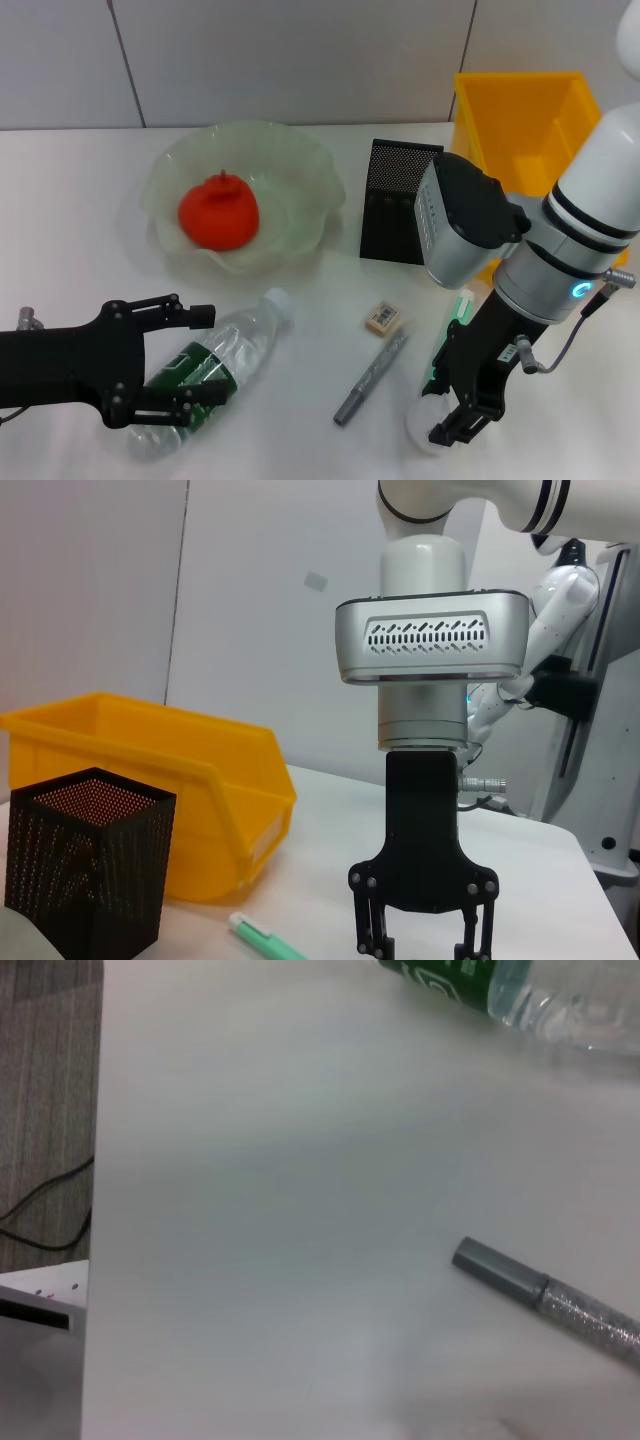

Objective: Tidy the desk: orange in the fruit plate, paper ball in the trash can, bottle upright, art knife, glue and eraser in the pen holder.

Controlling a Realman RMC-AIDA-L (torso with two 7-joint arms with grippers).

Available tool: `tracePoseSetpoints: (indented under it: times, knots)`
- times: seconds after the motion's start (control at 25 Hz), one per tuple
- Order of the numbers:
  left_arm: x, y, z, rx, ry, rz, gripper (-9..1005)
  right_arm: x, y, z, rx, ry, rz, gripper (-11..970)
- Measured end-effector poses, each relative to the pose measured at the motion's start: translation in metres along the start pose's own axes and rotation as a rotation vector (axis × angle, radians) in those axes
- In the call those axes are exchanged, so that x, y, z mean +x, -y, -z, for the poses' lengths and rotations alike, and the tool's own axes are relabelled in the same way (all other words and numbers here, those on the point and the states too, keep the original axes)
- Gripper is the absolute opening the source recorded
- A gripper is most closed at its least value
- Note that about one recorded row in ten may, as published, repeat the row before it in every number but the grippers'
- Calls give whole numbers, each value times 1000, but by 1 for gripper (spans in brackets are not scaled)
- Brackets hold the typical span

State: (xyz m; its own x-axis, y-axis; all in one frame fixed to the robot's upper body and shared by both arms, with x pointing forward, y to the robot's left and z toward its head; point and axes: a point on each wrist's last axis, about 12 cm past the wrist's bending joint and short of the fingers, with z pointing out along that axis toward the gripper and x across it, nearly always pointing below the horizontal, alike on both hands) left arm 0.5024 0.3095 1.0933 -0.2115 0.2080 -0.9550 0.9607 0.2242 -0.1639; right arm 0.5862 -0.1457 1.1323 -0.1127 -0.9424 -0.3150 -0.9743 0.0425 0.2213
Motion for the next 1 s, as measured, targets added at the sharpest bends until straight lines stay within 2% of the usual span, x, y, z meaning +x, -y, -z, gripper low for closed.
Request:
tracePoseSetpoints:
  times: [0.2, 0.32, 0.44, 0.48, 0.52, 0.76, 0.84, 0.88, 0.92, 1.0]
  knots:
    - [0, 0, 0, -2, 1, 1, 860, -4, -1, 4, -9, 32, 4, 517]
    - [0, 0, 0, -3, 1, 1, 860, -4, -2, 17, -2, 71, 2, 490]
    - [1, 0, 0, -7, 0, 1, 860, -2, -2, 45, 24, 170, -21, 472]
    - [1, 0, 0, -8, 0, 1, 860, 3, 0, 69, 70, 247, -51, 473]
    - [1, 0, 0, -9, 0, 1, 860, 3, 0, 69, 70, 247, -51, 473]
    - [1, -1, 0, -12, -2, 1, 859, 37, 14, 126, 284, 442, -231, 472]
    - [1, -1, 1, -15, -3, 3, 859, 53, 20, 139, 372, 520, -301, 472]
    - [2, -1, 1, -18, -4, 5, 859, 71, 27, 148, 459, 581, -386, 471]
    - [2, -1, 1, -18, -4, 5, 859, 71, 27, 148, 459, 581, -386, 471]
    - [3, 0, 1, -18, -3, 7, 860, 89, 33, 156, 537, 616, -472, 471]
